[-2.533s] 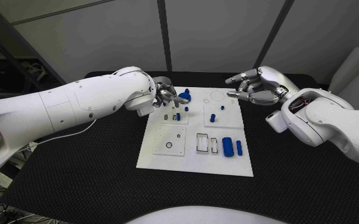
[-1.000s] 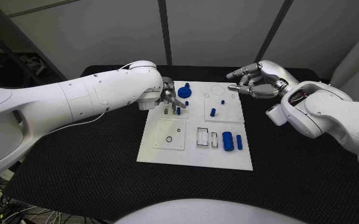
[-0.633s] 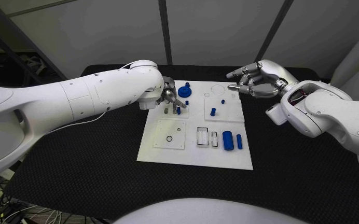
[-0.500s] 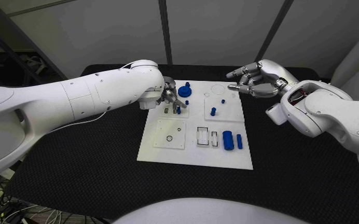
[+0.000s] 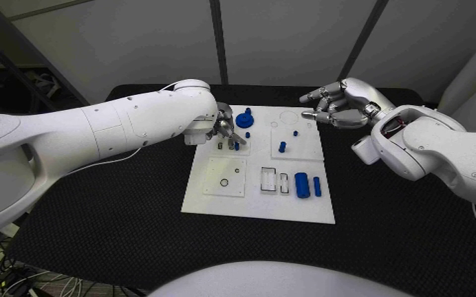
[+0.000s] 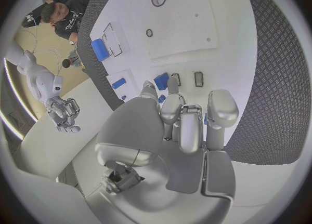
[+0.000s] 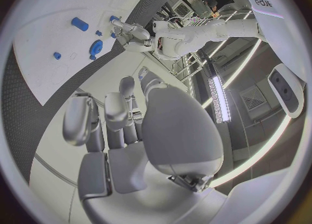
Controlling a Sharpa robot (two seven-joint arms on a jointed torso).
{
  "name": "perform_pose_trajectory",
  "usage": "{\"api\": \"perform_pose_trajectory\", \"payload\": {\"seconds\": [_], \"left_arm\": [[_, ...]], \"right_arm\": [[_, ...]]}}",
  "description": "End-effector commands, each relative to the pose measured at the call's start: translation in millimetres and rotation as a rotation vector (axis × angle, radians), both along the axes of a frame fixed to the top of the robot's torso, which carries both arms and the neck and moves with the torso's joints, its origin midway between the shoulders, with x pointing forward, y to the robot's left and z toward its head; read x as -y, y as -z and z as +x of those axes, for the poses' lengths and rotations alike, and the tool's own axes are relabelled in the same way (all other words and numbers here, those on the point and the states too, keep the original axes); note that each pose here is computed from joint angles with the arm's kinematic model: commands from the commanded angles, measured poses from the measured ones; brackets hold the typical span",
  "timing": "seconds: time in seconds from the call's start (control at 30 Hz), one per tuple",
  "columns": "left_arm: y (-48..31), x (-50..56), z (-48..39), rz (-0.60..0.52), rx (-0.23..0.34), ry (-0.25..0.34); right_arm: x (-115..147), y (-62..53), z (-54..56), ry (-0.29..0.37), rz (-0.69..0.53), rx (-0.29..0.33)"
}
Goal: Assemble the parts on the task board
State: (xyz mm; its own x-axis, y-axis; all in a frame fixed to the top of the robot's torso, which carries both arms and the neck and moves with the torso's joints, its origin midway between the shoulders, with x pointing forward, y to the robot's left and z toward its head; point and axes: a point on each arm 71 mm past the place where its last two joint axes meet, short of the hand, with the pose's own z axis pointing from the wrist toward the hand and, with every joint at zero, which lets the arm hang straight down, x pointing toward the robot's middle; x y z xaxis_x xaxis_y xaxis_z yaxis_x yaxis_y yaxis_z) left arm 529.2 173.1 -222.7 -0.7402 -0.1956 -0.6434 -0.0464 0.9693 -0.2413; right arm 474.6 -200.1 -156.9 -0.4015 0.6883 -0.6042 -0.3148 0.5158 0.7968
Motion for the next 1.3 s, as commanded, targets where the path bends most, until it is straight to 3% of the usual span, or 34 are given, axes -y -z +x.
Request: {"api": "perform_pose_trajectory", "payload": {"seconds": [0.03,0.37,0.67,0.9,1.3], "left_arm": [[-0.4,2.2,-0.8,0.003,-0.010,0.024],[-1.6,2.5,-0.1,-0.055,0.002,0.001],[-1.0,2.0,-1.3,-0.112,-0.028,-0.018],[-1.1,-6.0,-3.4,-0.149,-0.045,-0.047],[-6.0,-20.6,-6.0,-0.189,0.004,-0.091]], "right_arm": [[-1.0,-1.3,0.3,-0.008,-0.003,0.004],[-1.6,-0.6,1.2,-0.008,-0.006,0.003],[-2.1,0.5,2.1,-0.009,-0.010,-0.005],[-1.8,1.3,2.7,-0.013,-0.026,-0.004],[-1.8,1.9,3.3,-0.015,-0.045,0.005]]}}
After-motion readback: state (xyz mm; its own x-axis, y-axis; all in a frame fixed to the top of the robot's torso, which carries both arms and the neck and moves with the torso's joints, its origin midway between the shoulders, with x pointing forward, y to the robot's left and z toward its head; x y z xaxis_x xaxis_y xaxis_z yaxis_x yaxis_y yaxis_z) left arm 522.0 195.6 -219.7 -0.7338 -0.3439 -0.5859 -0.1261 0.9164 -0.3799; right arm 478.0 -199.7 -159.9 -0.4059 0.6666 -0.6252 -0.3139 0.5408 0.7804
